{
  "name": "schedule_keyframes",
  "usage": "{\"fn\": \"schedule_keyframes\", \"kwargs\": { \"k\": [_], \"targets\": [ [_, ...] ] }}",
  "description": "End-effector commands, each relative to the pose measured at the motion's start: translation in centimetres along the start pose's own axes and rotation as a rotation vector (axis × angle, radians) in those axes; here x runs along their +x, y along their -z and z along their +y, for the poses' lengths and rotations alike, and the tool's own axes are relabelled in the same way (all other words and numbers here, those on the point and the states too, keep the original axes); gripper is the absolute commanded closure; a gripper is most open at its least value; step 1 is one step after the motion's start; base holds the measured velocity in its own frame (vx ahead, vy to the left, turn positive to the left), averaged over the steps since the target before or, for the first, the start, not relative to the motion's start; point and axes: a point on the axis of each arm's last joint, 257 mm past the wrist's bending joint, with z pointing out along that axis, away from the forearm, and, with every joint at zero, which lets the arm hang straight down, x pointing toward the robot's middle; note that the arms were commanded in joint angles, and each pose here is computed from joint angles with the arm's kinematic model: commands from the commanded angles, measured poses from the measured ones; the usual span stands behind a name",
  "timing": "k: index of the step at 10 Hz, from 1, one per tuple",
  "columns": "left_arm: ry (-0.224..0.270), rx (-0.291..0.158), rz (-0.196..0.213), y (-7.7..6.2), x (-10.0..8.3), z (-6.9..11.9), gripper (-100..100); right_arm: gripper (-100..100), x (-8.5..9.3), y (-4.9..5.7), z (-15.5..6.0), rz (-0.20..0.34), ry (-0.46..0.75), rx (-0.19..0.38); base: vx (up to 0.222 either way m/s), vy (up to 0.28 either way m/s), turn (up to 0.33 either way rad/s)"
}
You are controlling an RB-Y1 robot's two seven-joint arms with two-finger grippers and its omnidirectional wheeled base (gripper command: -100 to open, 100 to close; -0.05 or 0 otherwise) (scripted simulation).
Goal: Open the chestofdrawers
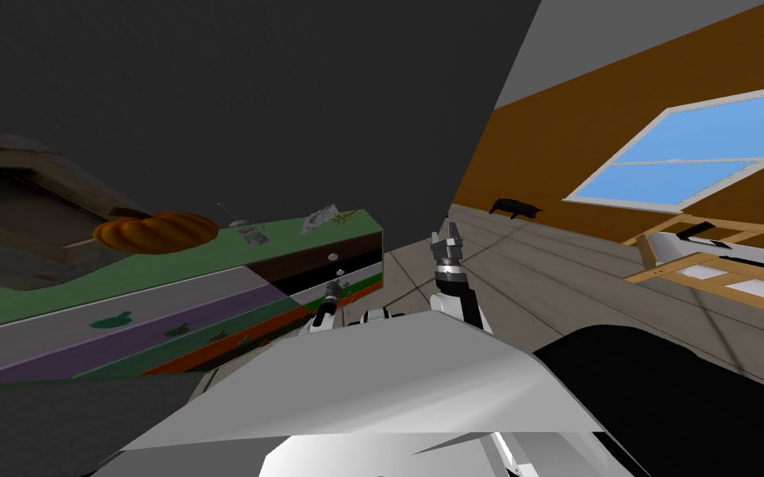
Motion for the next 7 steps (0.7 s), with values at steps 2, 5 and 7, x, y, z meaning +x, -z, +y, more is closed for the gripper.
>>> {"fn": "schedule_keyframes", "kwargs": {
  "k": [2, 5, 7],
  "targets": [
    [-0.001, -0.003, 0.004, -0.17, 0.31, -0.05, 100, 0, 0.00, 0.00, 0.00, 0.000, 0.000, 0.000, -0.163, -0.066, 0.016],
    [0.000, -0.004, -0.003, 0.02, -0.11, 0.11, -100, 0, -0.02, 0.02, 0.00, 0.000, 0.001, 0.000, 0.126, 0.038, -0.019],
    [0.000, -0.004, -0.009, 0.16, -0.42, 0.19, -100, 0, -0.02, 0.02, 0.00, 0.000, 0.001, 0.000, 0.176, 0.062, -0.022]
  ]
}}
